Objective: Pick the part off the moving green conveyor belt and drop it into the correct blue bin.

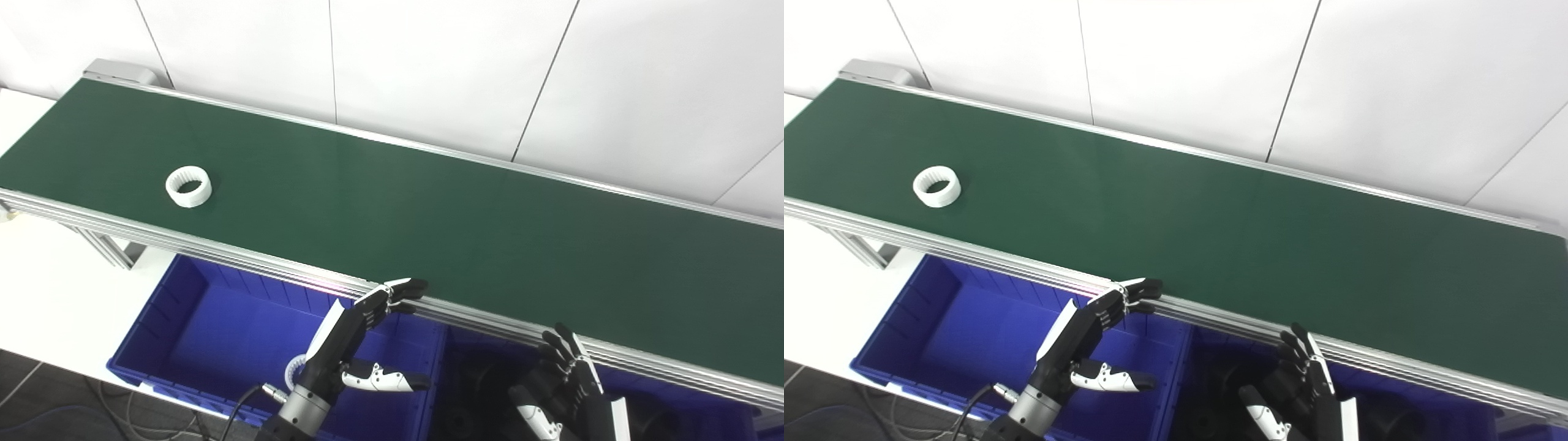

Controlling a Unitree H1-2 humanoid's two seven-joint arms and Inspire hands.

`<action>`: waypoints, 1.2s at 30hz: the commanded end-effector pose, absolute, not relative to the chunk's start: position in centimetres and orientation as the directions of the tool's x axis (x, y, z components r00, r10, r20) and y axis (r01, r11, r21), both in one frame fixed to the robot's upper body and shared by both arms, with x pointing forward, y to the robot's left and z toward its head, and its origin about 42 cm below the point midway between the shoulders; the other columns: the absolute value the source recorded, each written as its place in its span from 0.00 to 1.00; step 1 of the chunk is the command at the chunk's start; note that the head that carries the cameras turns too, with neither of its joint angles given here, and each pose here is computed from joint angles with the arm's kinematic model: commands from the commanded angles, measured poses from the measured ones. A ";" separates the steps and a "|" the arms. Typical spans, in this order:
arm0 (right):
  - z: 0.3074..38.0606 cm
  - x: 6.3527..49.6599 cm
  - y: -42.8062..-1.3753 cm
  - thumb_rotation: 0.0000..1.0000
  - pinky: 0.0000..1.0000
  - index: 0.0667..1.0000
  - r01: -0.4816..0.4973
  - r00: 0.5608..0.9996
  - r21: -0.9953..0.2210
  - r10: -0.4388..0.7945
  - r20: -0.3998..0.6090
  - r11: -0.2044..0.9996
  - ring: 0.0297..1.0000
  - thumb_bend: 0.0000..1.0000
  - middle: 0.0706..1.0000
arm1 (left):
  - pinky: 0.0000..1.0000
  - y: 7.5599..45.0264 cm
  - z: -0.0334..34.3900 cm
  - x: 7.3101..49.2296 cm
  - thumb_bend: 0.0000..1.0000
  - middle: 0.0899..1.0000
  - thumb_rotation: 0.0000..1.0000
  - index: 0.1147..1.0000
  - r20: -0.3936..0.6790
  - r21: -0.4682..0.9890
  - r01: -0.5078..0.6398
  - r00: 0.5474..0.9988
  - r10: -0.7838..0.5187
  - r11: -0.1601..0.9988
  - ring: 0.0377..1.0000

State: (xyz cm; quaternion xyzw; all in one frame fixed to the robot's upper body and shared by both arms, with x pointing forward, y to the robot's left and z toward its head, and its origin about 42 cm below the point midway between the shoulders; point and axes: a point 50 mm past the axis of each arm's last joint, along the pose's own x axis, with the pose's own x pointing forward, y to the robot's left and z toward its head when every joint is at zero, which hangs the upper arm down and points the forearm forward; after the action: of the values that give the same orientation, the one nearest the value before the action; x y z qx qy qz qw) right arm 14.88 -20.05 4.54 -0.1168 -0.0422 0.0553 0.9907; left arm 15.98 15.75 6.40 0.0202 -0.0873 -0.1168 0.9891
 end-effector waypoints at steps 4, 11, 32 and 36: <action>5.0 15.4 -20.2 0.34 0.71 0.86 -0.074 0.984 -0.237 0.110 0.141 0.969 0.78 0.53 0.81 | 0.77 15.8 8.8 17.8 1.00 0.83 0.38 0.77 0.295 0.066 0.174 0.937 -0.185 0.983 0.83; 4.4 15.9 -20.5 0.29 0.69 0.87 -0.070 0.986 -0.236 0.103 0.130 0.969 0.76 0.56 0.81 | 0.77 15.8 10.7 19.9 0.99 0.82 0.44 0.76 0.396 0.122 0.098 0.908 -0.139 0.988 0.82; 4.2 16.7 -20.5 0.28 0.69 0.85 -0.085 0.984 -0.238 0.119 0.133 0.968 0.77 0.57 0.80 | 0.85 18.6 14.6 24.4 0.95 0.91 0.36 0.86 0.382 0.374 -0.125 0.924 -0.029 0.919 0.90; 4.3 16.7 -20.6 0.31 0.68 0.84 -0.076 0.984 -0.241 0.112 0.139 0.968 0.76 0.59 0.79 | 0.91 19.6 14.2 25.5 0.88 0.94 0.28 0.87 0.382 0.425 -0.169 0.924 -0.007 0.890 0.93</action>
State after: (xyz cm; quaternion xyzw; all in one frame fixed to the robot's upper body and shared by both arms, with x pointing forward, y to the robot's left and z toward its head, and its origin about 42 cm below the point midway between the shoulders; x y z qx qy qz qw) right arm 16.40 -20.58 3.16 -0.1284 -0.0342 0.0540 0.9897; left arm 24.84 19.50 13.33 0.2223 -0.1643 0.0342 0.9604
